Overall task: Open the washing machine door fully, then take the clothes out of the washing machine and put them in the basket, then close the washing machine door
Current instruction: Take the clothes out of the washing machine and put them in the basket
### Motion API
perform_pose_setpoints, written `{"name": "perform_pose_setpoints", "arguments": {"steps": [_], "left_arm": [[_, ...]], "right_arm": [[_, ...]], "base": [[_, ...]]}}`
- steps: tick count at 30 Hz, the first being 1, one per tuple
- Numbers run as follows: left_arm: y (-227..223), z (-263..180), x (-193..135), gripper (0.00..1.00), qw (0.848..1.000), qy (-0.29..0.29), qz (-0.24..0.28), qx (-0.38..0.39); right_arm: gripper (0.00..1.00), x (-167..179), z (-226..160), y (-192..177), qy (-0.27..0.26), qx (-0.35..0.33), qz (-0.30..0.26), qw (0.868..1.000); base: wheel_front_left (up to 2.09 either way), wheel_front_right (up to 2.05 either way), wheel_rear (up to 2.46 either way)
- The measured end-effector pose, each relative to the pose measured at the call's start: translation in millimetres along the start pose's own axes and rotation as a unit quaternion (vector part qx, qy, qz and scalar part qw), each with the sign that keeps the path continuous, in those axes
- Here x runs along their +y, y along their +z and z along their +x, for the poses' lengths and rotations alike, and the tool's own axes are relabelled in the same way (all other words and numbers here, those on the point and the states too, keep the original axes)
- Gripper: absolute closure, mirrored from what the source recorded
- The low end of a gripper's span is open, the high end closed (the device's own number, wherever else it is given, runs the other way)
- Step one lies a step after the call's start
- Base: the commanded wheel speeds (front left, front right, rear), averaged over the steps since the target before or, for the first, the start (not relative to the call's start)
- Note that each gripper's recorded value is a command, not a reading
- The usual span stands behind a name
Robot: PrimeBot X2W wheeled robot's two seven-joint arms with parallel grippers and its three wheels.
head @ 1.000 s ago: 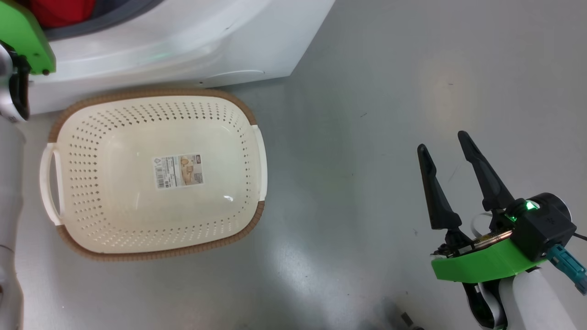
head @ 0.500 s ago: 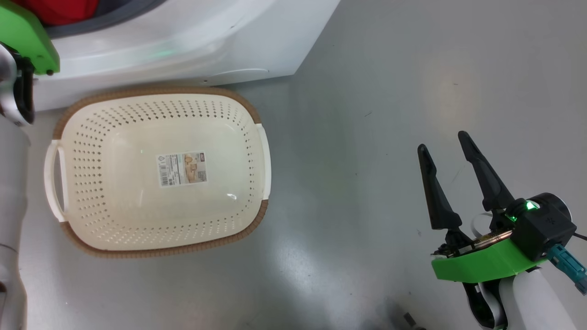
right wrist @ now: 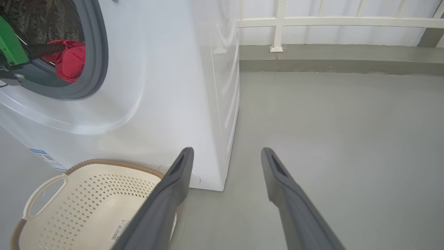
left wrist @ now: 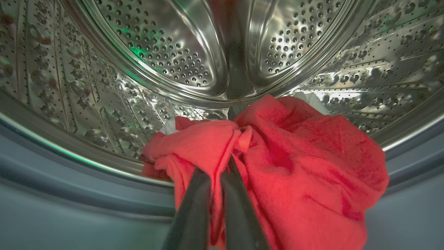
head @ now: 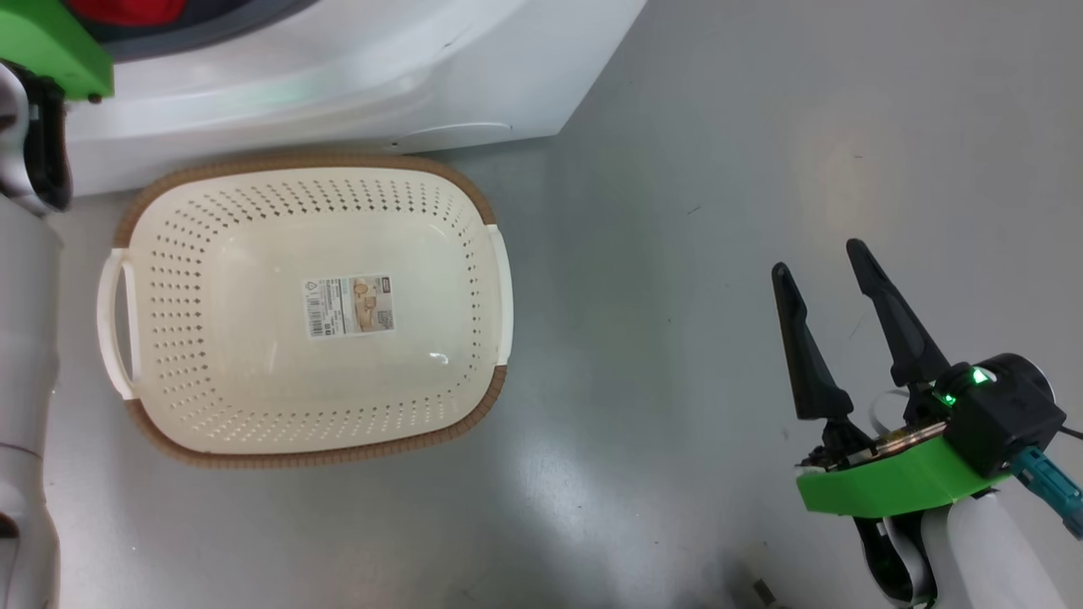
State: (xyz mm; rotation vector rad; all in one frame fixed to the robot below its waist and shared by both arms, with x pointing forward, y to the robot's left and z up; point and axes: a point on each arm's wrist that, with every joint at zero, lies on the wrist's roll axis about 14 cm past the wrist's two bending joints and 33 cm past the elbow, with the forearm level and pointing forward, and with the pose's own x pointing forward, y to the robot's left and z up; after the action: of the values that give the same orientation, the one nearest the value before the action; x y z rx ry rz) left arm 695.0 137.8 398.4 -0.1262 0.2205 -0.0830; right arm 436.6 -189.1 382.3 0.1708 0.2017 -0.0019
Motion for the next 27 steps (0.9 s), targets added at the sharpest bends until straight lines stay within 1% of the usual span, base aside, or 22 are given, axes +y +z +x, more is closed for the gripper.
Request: {"name": "perform_pose_setpoints", "arguments": {"steps": [6, 14, 21, 27], "left_arm": [[23.1, -1.9, -4.0, 1.00, 0.999, -0.008, -0.005, -0.046], [38.9, -19.2, -8.9, 1.00, 0.996, -0.024, -0.003, -0.090], [44.9, -41.4, -12.0, 1.00, 0.993, -0.029, 0.012, -0.117], [48.9, -58.4, -16.2, 1.00, 0.991, -0.031, 0.011, -0.133]], "right_arm": [[0.00, 2.5, 3.6, 4.6, 0.004, -0.008, 0.005, 1.000], [0.00, 5.9, 4.1, 8.3, 0.009, -0.013, 0.007, 1.000], [0.00, 9.3, 3.5, 14.2, 0.013, -0.021, 0.009, 1.000], [0.00, 11.8, 2.9, 18.6, 0.017, -0.026, 0.010, 0.999]], "base": [[0.00, 0.00, 0.00], [0.00, 0.00, 0.00], [0.00, 0.00, 0.00], [0.00, 0.00, 0.00]]}}
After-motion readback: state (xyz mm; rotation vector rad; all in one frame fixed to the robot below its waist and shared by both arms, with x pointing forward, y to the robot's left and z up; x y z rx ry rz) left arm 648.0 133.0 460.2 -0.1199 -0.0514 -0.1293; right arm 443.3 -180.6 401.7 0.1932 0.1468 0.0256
